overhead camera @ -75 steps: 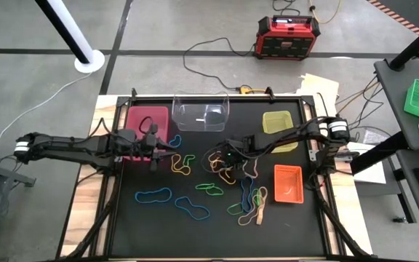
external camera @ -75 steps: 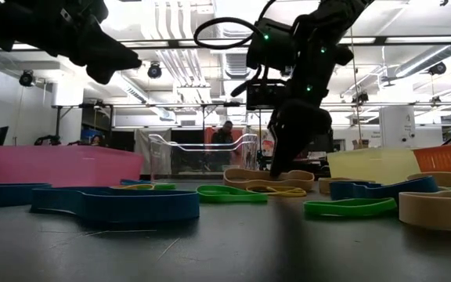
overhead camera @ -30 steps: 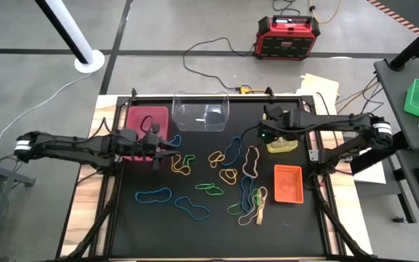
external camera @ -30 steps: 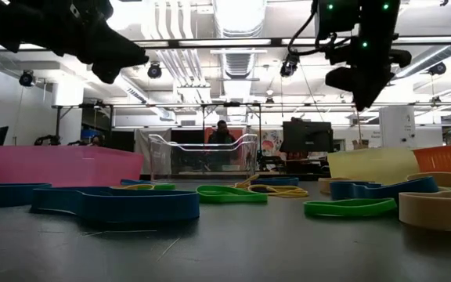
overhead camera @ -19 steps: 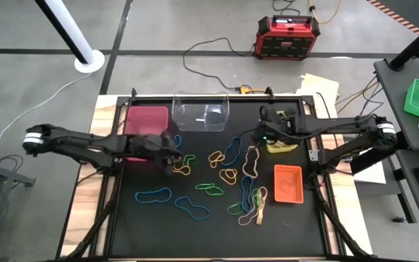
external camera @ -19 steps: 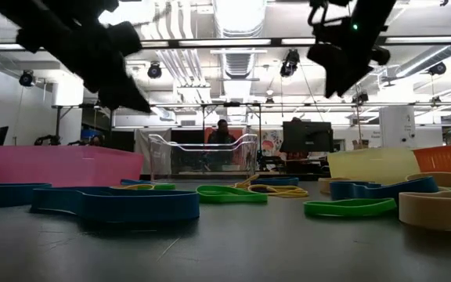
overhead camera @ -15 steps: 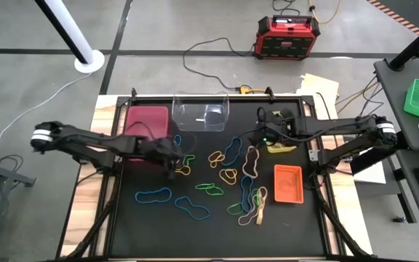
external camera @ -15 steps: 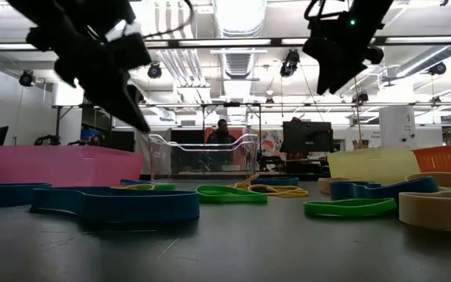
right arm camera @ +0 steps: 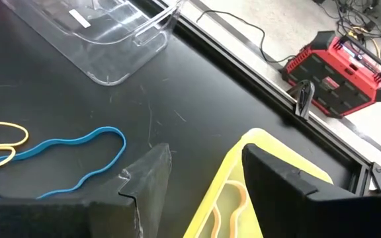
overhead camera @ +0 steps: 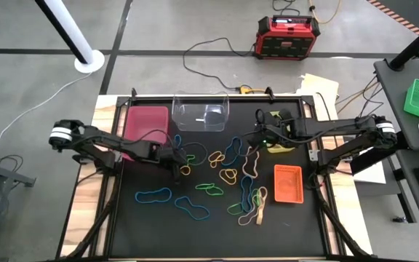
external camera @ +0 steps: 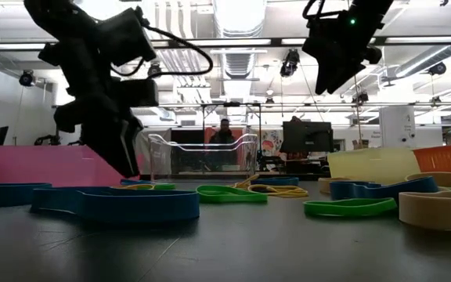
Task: Sort rubber bands into baskets
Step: Put the yellow rubber band into the pink bin
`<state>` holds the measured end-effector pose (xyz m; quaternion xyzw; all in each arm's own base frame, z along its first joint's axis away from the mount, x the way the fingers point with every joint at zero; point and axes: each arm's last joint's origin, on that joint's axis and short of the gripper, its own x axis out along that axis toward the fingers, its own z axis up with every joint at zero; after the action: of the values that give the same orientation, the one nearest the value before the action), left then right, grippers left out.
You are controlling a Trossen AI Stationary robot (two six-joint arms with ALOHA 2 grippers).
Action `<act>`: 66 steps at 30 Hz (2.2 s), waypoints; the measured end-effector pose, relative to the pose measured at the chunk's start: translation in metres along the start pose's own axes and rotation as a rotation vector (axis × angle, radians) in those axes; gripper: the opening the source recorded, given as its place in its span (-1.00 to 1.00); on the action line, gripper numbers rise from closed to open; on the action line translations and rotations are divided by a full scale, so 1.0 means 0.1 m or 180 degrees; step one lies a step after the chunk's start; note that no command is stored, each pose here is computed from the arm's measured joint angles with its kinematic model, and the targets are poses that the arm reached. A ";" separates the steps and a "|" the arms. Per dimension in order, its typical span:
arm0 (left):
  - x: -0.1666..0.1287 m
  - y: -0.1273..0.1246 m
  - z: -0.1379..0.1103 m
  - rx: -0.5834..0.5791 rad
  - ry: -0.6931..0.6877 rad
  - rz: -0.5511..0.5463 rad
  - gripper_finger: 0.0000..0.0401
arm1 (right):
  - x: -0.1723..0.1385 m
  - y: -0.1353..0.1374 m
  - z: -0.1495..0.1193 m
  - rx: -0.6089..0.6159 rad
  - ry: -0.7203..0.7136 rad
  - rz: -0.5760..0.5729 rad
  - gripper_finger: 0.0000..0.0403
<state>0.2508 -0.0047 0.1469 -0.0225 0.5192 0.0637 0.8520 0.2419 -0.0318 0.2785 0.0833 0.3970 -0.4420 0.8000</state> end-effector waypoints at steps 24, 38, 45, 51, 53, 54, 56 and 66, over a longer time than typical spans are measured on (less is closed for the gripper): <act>0.10 -0.03 -0.02 -0.0149 0.0088 0.0109 -0.99 | 0.01 0.00 -0.01 -0.0003 0.0006 -0.0003 -0.09; -0.19 -0.09 -0.09 0.0302 -0.0177 -0.0381 -0.86 | 0.02 0.00 -0.02 -0.0009 0.0012 -0.0006 -0.08; -0.03 -0.09 -0.14 0.0427 -0.0031 -0.0260 -0.35 | 0.02 0.04 -0.05 -0.0018 -0.0017 0.0038 -0.08; 0.11 -0.09 -0.13 0.0475 0.0095 -0.0069 -0.13 | 0.05 0.06 -0.09 -0.0037 -0.0022 0.0056 -0.08; 0.15 -0.10 -0.11 0.0475 0.0141 -0.0065 -0.17 | 0.06 0.06 -0.11 -0.0044 -0.0007 0.0045 -0.08; 0.18 -0.10 -0.11 0.0469 0.0172 -0.0065 -0.20 | 0.06 0.06 -0.12 -0.0051 0.0001 0.0040 -0.08; 0.21 -0.11 -0.11 0.0444 0.0219 -0.0075 -0.31 | 0.07 0.06 -0.13 -0.0053 0.0006 0.0039 -0.09; 0.19 -0.10 -0.09 0.0415 0.0192 0.0023 -0.98 | 0.07 0.07 -0.13 -0.0045 -0.0004 0.0045 -0.09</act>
<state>0.2525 -0.0145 0.1252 0.0329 0.5477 0.0322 0.8354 0.2420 -0.0264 0.2635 0.0802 0.3990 -0.4336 0.8040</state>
